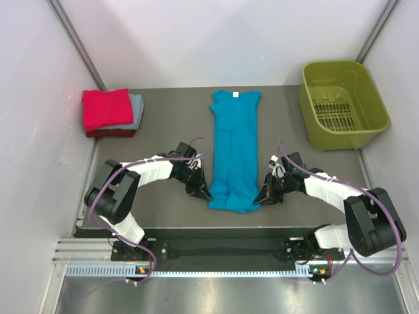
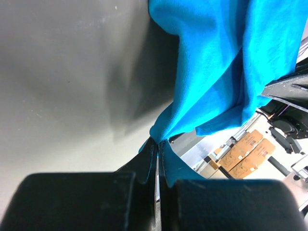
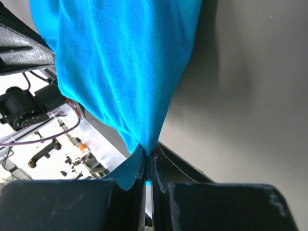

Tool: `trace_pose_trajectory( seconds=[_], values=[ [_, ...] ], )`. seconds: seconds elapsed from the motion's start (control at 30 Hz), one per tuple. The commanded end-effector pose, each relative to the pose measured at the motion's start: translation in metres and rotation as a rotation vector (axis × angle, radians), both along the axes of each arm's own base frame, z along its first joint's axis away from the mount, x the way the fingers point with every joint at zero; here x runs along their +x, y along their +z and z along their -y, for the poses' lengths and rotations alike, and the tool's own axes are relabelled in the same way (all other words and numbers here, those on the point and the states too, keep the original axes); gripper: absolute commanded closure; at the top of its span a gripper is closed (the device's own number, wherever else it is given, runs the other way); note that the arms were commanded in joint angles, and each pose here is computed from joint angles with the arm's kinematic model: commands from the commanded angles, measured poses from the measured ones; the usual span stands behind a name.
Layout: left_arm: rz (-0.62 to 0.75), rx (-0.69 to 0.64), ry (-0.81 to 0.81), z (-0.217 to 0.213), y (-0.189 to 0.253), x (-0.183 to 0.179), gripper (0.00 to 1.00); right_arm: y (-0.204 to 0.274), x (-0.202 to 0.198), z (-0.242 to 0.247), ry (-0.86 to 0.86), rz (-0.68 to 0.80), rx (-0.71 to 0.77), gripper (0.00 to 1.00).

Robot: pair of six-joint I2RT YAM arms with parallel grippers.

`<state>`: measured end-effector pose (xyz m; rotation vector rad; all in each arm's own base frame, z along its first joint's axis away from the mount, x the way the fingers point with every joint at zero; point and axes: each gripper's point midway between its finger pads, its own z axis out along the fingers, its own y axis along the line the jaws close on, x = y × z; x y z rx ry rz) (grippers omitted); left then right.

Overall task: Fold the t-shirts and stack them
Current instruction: Fold the tshirt

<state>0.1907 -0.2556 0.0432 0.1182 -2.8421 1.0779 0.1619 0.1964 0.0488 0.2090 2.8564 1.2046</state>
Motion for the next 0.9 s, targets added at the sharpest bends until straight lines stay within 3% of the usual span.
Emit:
trace_pose_trajectory(
  seconds=[0.0,0.43,0.87],
  values=[
    [0.034,-0.019,-0.017,0.002,0.01,0.003,1.0,-0.003,0.001,0.006,-0.008,0.033,-0.019,0.99],
    [0.009,-0.026,-0.047,0.011,0.003,-0.014,1.0,-0.012,-0.003,0.009,-0.006,0.016,-0.038,1.0],
    [0.29,-0.082,-0.145,0.032,0.08,0.042,1.0,0.063,0.058,-0.013,0.052,0.234,0.036,1.0]
  ],
)
